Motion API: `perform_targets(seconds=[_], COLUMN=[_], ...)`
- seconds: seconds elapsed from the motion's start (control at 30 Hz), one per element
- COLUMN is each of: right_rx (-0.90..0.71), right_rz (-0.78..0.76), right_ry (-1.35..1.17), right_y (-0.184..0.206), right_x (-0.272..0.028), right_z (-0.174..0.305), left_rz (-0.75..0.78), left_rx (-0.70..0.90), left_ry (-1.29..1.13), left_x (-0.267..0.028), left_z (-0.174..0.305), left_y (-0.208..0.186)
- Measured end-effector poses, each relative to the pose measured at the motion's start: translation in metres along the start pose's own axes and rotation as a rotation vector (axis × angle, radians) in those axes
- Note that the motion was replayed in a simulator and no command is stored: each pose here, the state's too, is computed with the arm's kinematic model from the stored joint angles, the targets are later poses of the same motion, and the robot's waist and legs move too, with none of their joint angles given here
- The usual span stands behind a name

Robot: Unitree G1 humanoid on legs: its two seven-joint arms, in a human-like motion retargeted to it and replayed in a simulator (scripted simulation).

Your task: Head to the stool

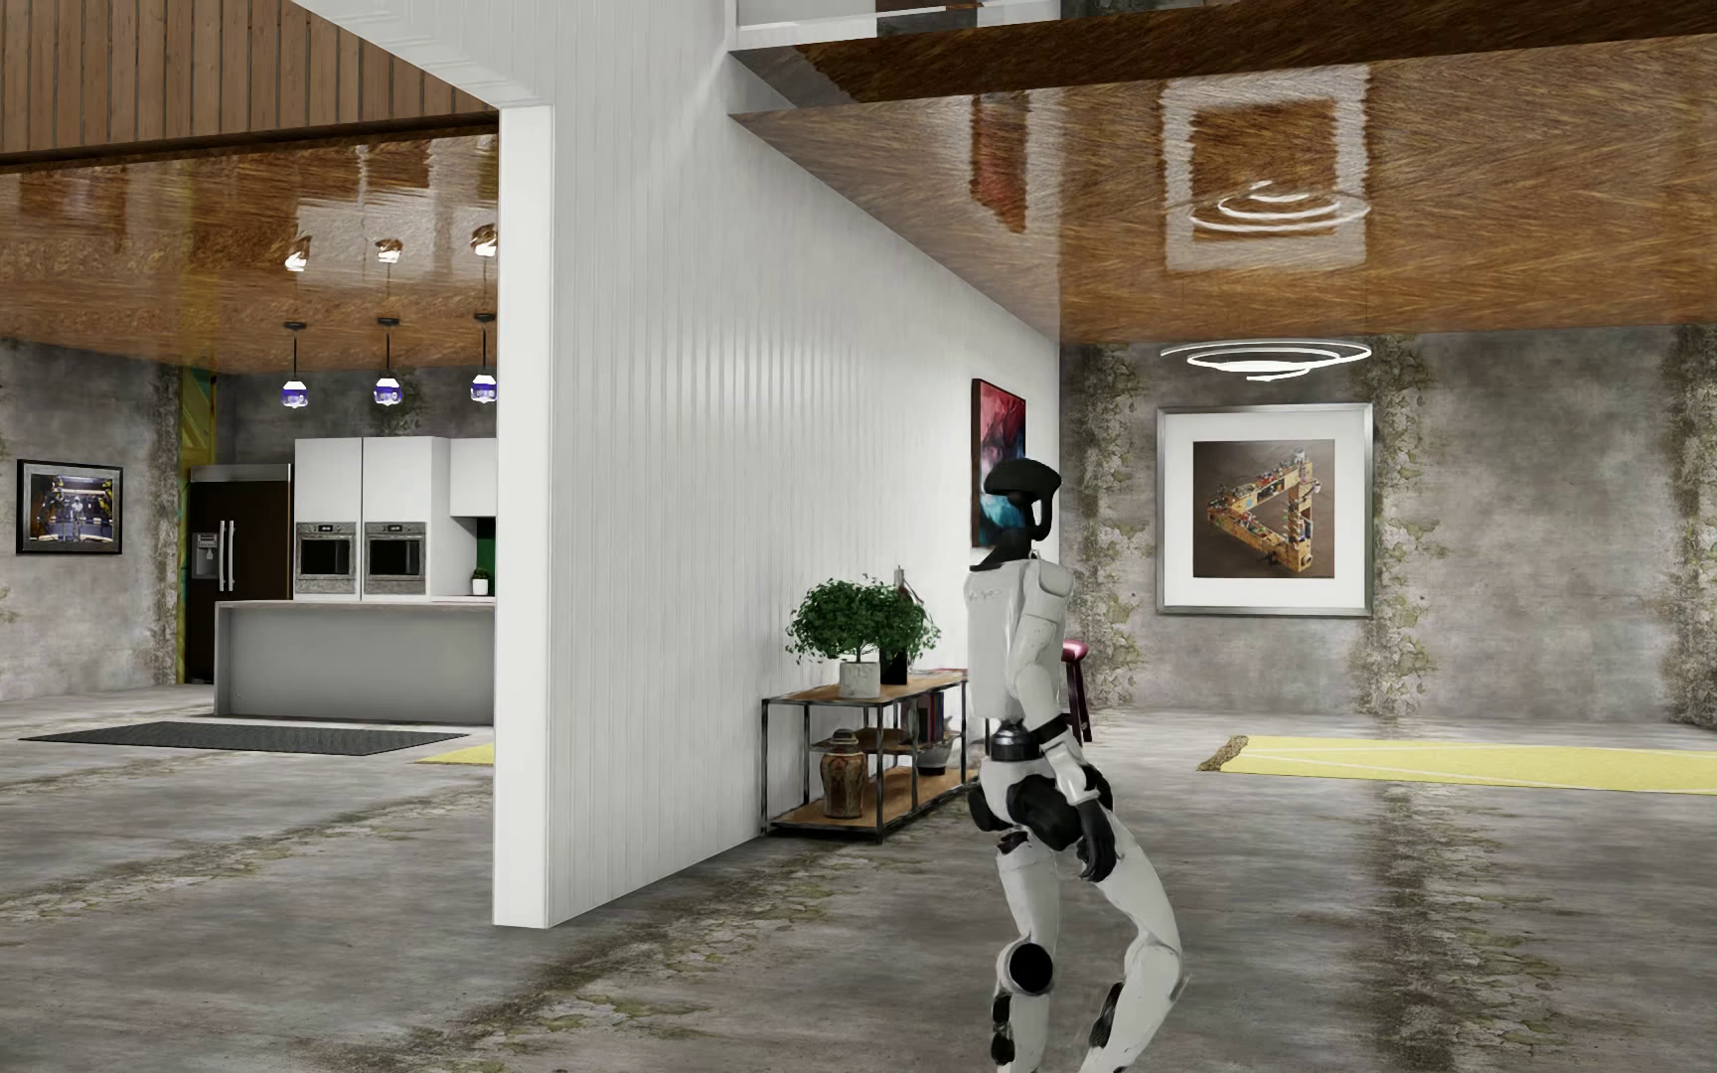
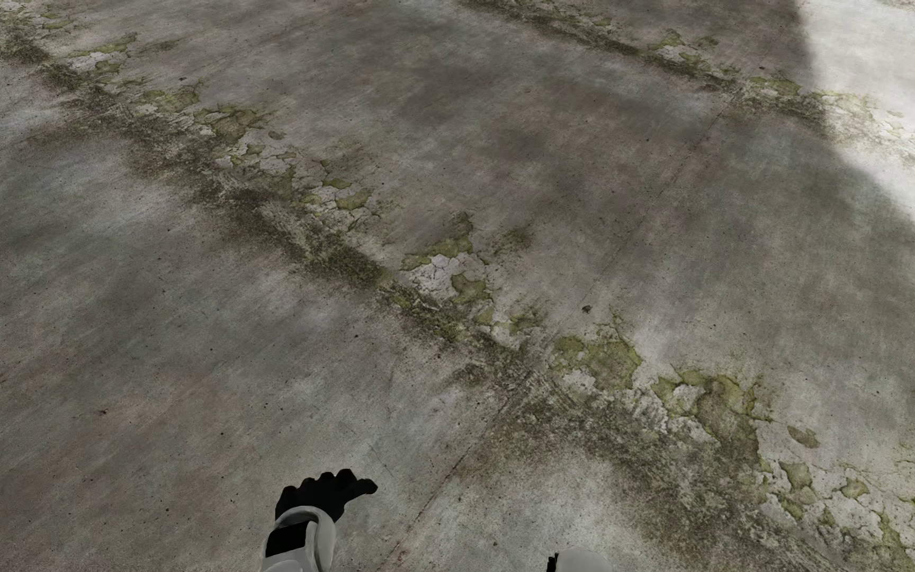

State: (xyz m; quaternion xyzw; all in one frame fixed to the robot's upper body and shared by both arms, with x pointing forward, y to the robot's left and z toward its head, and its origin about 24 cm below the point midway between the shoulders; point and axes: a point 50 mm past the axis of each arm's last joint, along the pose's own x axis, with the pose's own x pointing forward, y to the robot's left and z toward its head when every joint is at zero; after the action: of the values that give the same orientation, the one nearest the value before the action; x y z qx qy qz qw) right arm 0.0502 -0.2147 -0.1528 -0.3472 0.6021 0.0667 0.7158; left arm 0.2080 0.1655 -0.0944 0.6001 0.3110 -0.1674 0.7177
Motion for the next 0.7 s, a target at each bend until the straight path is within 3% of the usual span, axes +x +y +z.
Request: perform_targets(seconds=[0.13,0.23,0.3,0.4,0.5,0.63,0.7], right_rx=[-0.020,-0.029,0.062,0.257,0.178,-0.145,-0.175], right_rz=[0.086,0.040,-0.044,-0.112,-0.038,-0.093,-0.196], right_ry=[0.016,0.004,0.028,0.095,0.124,-0.054,-0.170], right_y=[0.025,0.010,0.000,0.001,0.001,-0.036,-0.065], right_x=[-0.007,-0.005,-0.007,-0.010,-0.001,0.010,0.009], right_z=[-0.009,-0.009,-0.016,-0.030,-0.020,0.031,0.069], left_rz=[0.348,0.393,0.231,-0.117,-0.334,-0.307,-0.325], left_rx=[0.105,-0.008,-0.040,0.130,0.287,-0.051,-0.191], left_ry=[-0.169,-0.133,-0.040,0.170,0.242,0.395,0.477], left_x=[-0.004,-0.006,0.005,0.010,-0.010,-0.054,-0.073], left_z=[0.027,0.011,0.000,-0.024,-0.047,-0.091,-0.105], left_y=[0.093,0.099,0.069,-0.002,-0.056,-0.096,-0.112])
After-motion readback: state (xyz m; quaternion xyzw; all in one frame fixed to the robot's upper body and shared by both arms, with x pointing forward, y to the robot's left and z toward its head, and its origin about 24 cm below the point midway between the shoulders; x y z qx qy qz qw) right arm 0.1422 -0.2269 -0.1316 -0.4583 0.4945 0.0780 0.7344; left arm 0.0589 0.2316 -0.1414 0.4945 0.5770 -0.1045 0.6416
